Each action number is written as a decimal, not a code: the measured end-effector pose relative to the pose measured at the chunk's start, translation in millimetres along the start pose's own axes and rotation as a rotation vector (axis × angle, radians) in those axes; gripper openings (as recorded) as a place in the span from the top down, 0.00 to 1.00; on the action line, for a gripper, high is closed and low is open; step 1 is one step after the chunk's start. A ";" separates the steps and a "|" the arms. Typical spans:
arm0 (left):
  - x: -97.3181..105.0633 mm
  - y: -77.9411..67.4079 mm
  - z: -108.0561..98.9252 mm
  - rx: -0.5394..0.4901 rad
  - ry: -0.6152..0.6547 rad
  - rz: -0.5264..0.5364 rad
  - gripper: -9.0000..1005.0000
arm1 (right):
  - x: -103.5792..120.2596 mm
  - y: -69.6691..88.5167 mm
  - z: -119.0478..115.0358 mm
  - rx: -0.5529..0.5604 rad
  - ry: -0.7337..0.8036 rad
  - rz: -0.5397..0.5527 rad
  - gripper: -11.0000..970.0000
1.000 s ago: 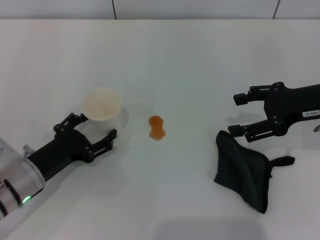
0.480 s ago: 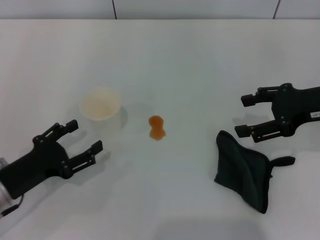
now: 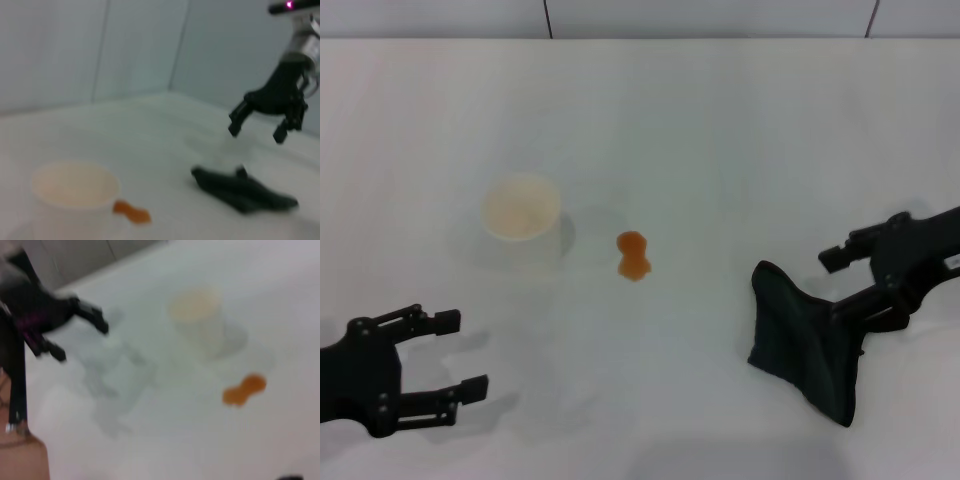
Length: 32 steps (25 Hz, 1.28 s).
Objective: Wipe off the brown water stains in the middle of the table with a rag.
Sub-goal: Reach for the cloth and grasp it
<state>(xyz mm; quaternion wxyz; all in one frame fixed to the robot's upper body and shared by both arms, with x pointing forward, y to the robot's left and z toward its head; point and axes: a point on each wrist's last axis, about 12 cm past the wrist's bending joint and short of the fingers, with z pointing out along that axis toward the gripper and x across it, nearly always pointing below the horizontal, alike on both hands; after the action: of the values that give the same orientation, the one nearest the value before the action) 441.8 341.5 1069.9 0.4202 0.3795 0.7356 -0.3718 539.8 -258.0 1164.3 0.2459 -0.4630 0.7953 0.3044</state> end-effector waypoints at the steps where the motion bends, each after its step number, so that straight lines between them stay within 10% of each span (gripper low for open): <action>1: -4.1 0.9 -2.0 0.003 0.030 0.005 0.11 | -3.2 1.3 4.2 0.003 0.037 0.016 0.13; 15: -53.0 4.9 8.1 0.056 0.346 0.136 0.11 | -40.5 14.6 47.6 0.128 0.291 0.138 0.17; 32: -59.5 5.8 38.3 0.096 0.387 0.207 0.11 | -44.7 25.9 75.0 0.156 0.366 0.109 0.19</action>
<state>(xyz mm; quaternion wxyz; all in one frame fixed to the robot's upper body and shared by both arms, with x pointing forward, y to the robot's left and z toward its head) 481.0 296.2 1107.9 0.2887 0.5368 0.7411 -0.2817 545.3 -168.3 1149.0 0.1154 -0.4465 0.8718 0.1654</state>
